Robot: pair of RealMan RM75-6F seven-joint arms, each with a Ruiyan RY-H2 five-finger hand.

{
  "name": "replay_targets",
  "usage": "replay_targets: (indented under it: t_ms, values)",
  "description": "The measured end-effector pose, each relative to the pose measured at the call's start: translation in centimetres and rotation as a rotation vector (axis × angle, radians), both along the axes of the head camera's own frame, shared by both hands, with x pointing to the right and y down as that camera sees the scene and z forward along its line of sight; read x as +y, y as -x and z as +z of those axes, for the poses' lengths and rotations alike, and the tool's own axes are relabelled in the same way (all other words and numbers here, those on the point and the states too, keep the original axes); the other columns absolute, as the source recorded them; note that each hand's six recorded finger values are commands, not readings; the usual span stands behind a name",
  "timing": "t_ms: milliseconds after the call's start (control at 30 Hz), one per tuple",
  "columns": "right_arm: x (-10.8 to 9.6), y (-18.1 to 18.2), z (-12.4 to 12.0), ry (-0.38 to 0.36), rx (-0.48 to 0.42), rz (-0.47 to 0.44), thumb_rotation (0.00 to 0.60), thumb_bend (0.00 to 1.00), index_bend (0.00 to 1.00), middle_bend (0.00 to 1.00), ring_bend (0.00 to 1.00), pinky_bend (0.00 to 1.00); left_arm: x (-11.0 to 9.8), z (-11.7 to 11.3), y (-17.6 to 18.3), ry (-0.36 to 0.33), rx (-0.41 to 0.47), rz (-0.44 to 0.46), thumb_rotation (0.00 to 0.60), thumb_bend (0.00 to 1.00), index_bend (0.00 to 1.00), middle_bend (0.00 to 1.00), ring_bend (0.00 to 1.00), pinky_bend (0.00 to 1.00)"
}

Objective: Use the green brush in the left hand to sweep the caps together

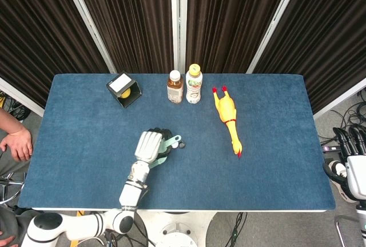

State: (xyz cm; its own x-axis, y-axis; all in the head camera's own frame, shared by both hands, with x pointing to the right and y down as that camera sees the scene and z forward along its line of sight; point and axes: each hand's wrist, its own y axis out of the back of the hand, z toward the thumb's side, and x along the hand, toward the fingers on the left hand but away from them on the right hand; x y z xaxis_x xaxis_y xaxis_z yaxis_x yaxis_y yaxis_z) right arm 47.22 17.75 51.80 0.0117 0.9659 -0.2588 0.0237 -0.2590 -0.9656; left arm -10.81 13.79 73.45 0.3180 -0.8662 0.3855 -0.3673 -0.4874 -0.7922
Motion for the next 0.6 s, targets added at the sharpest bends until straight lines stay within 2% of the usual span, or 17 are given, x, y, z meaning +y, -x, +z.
replay_targets:
  t_ms: [333, 600]
  values:
    - [-0.1, -0.5, -0.4, -0.008, 0.009, 0.012, 0.6, 0.15, 0.0, 0.12, 0.0, 0.0, -3.0, 0.1, -4.9, -0.032, 0.029, 0.016, 0.6, 0.41, 0.5, 0.58, 0.44, 0.51]
    - [-0.2, -0.6, -0.3, -0.009, 0.007, 0.014, 0.6, 0.15, 0.0, 0.12, 0.0, 0.0, -5.9, -1.1, -5.8, -0.091, 0.031, 0.011, 0.6, 0.41, 0.5, 0.58, 0.44, 0.51]
